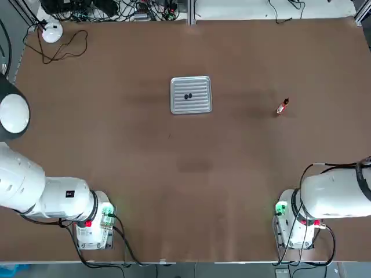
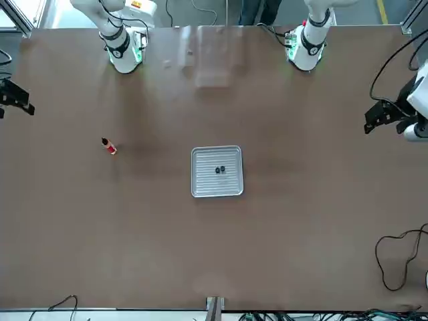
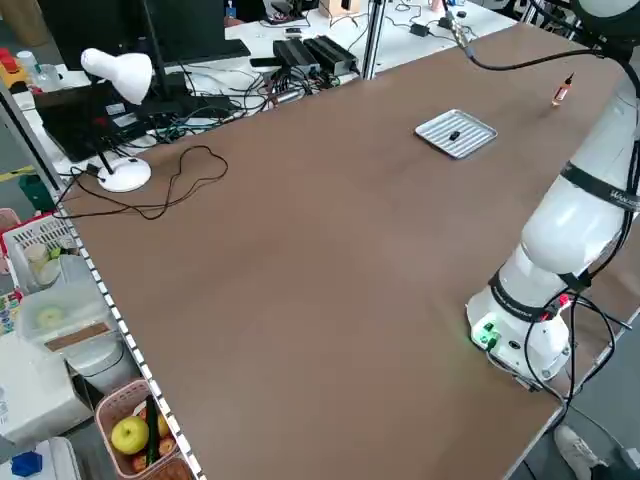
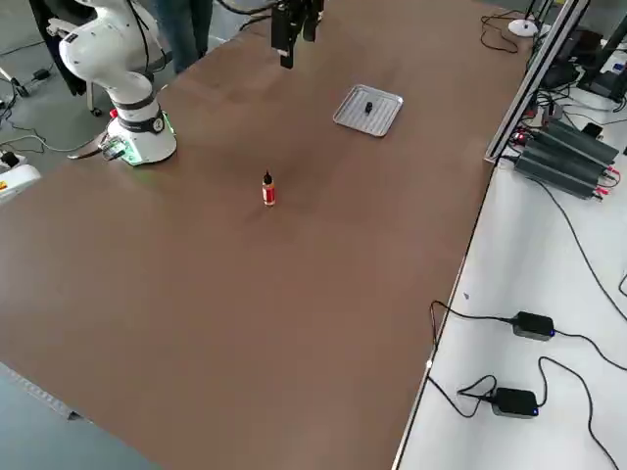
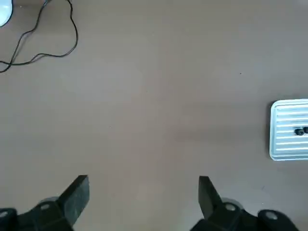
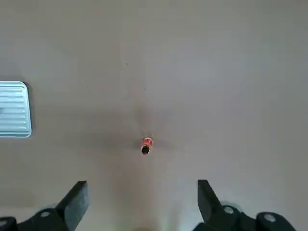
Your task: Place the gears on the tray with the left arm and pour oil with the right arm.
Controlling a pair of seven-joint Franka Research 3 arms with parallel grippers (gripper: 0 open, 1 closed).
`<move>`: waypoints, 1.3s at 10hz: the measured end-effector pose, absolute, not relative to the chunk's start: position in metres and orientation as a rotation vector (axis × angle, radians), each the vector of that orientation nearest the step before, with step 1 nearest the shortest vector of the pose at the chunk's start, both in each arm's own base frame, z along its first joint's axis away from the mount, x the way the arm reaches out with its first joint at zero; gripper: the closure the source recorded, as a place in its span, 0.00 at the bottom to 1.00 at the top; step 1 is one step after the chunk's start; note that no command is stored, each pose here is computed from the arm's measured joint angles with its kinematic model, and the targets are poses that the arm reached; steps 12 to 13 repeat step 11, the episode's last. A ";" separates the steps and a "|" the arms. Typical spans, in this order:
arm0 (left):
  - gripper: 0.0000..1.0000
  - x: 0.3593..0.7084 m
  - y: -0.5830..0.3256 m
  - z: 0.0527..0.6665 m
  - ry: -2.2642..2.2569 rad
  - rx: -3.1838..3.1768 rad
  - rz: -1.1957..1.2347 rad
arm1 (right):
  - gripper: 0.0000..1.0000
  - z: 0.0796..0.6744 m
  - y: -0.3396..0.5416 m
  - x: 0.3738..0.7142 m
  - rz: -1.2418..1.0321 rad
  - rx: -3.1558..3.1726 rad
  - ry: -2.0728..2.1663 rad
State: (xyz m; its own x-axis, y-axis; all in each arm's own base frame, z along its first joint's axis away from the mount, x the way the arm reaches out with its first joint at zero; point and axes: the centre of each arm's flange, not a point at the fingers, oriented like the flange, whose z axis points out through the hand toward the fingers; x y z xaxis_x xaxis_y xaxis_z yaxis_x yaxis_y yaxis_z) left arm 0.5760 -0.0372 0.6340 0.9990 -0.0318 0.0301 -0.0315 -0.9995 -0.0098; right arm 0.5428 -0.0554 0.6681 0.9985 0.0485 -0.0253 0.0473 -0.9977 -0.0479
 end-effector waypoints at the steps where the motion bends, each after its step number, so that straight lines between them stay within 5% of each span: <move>1: 0.00 0.576 -0.037 0.636 0.050 -3.132 -0.053 | 0.00 0.670 -0.054 0.539 0.074 -3.091 -0.043; 13: 0.00 0.576 -0.038 0.642 0.051 -3.132 -0.074 | 0.00 0.672 -0.048 0.540 0.075 -3.116 0.014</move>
